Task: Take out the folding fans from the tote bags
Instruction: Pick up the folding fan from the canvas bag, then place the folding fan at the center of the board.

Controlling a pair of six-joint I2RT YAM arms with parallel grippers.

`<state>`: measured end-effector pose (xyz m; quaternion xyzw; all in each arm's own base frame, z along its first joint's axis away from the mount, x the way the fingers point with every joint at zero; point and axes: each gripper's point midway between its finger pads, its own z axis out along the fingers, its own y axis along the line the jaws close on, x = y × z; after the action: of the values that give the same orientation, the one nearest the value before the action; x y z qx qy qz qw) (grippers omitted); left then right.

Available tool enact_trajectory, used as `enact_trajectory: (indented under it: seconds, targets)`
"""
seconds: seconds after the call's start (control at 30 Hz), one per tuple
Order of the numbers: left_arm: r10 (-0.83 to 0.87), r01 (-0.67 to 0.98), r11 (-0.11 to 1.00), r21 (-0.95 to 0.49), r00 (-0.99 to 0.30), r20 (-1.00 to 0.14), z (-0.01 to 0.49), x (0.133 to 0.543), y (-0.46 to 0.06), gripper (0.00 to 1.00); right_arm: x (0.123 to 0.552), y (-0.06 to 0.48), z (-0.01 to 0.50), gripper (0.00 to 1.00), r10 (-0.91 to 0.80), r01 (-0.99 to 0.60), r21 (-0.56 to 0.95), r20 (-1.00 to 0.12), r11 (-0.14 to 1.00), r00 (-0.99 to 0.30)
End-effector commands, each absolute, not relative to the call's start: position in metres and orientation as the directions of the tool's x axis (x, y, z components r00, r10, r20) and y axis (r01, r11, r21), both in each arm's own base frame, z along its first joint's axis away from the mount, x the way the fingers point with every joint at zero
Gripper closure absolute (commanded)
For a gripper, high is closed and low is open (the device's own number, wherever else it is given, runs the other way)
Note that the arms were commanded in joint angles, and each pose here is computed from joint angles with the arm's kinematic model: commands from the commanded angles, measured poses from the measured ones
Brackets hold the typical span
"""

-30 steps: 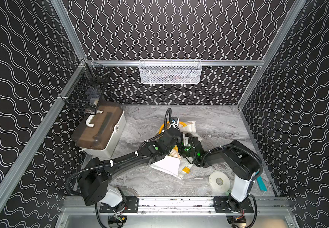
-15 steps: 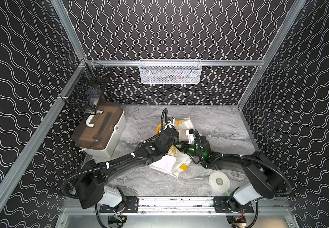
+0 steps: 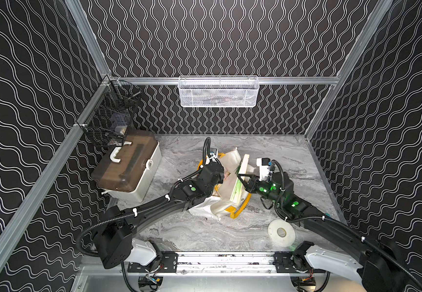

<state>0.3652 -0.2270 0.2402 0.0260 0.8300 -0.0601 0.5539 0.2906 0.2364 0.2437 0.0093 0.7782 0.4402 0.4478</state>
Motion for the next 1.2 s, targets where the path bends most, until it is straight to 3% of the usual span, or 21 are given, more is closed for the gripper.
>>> enact_trajectory:
  seconds: [0.0, 0.33, 0.57, 0.73, 1.17]
  targets:
    - [-0.026, 0.076, 0.995, -0.057, -0.365, -0.93, 0.244, 0.365, -0.217, 1.0, 0.295, 0.219, 0.256, 0.95, 0.411, -0.369, 0.66, -0.72, 0.654, -0.559]
    - [-0.022, 0.018, 0.999, -0.03, -0.347, -0.938, 0.245, 0.358, -0.198, 1.0, 0.337, 0.15, 0.287, 0.96, 0.531, -0.296, 0.706, -0.69, 0.644, -0.492]
    - [0.006, 0.004, 1.0, 0.005, -0.329, -0.944, 0.254, 0.357, -0.192, 1.0, 0.39, 0.108, 0.215, 0.96, 0.584, -0.088, 0.772, -0.545, 0.63, -0.601]
    - [0.028, -0.005, 1.0, 0.031, -0.327, -0.944, 0.256, 0.358, -0.189, 1.0, 0.412, 0.088, 0.172, 0.97, 0.633, -0.002, 0.831, -0.425, 0.556, -0.647]
    - [0.053, 0.032, 0.998, 0.045, -0.318, -0.947, 0.261, 0.359, -0.196, 1.0, 0.427, 0.084, 0.086, 0.97, 0.619, 0.187, 0.813, -0.248, 0.551, -0.745]
